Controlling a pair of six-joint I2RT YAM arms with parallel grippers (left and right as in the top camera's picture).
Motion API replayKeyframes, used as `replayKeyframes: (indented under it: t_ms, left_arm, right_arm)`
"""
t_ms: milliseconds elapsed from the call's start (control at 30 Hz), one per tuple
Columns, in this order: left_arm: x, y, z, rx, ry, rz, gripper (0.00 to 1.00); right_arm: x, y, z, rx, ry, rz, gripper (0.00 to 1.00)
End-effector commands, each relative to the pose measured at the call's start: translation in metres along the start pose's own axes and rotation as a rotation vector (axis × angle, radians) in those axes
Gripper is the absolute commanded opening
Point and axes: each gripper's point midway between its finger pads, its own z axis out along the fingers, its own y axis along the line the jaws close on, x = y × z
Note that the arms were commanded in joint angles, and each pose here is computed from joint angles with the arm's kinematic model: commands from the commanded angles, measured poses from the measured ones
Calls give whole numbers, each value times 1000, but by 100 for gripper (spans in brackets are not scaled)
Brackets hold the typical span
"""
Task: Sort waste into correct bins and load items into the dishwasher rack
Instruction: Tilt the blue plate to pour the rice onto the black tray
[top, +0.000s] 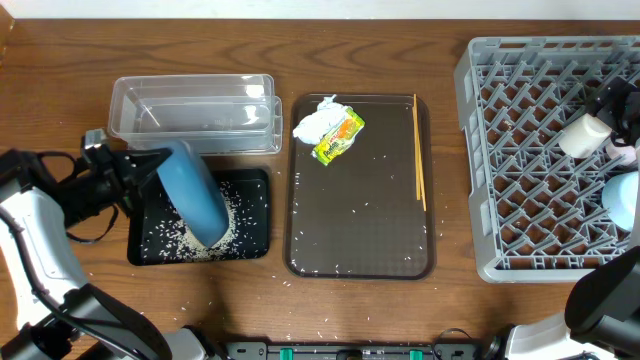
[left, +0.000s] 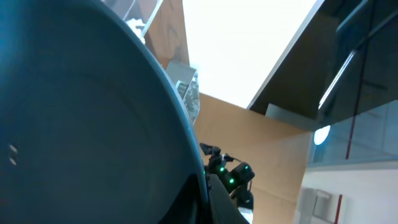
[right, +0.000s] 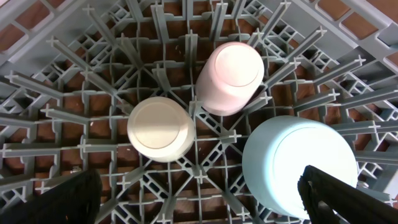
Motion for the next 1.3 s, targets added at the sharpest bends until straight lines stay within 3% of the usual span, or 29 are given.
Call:
replayKeyframes:
  t_ms: [0, 433, 567, 967, 1133, 1267]
  left_arm:
    - [3, -7, -3, 37, -1, 53, 6]
    - [12, 3, 3, -24, 23, 76, 6]
    - [1, 1, -2, -13, -9, 83, 6]
    - [21, 7, 32, -93, 100, 128, 6]
    - [24, -13, 31, 23, 124, 111, 6]
    - [46, -17, 49, 16, 207, 145, 6]
  right_arm:
    - [2, -3, 2, 9, 5, 15, 99]
    - [2, -3, 2, 9, 6, 15, 99]
    - [2, -3, 2, 9, 5, 15, 99]
    - [2, -3, 2, 9, 6, 15, 99]
    - [2, -3, 2, 9, 6, 15, 99]
    - [2, -3, 2, 9, 6, 15, 99]
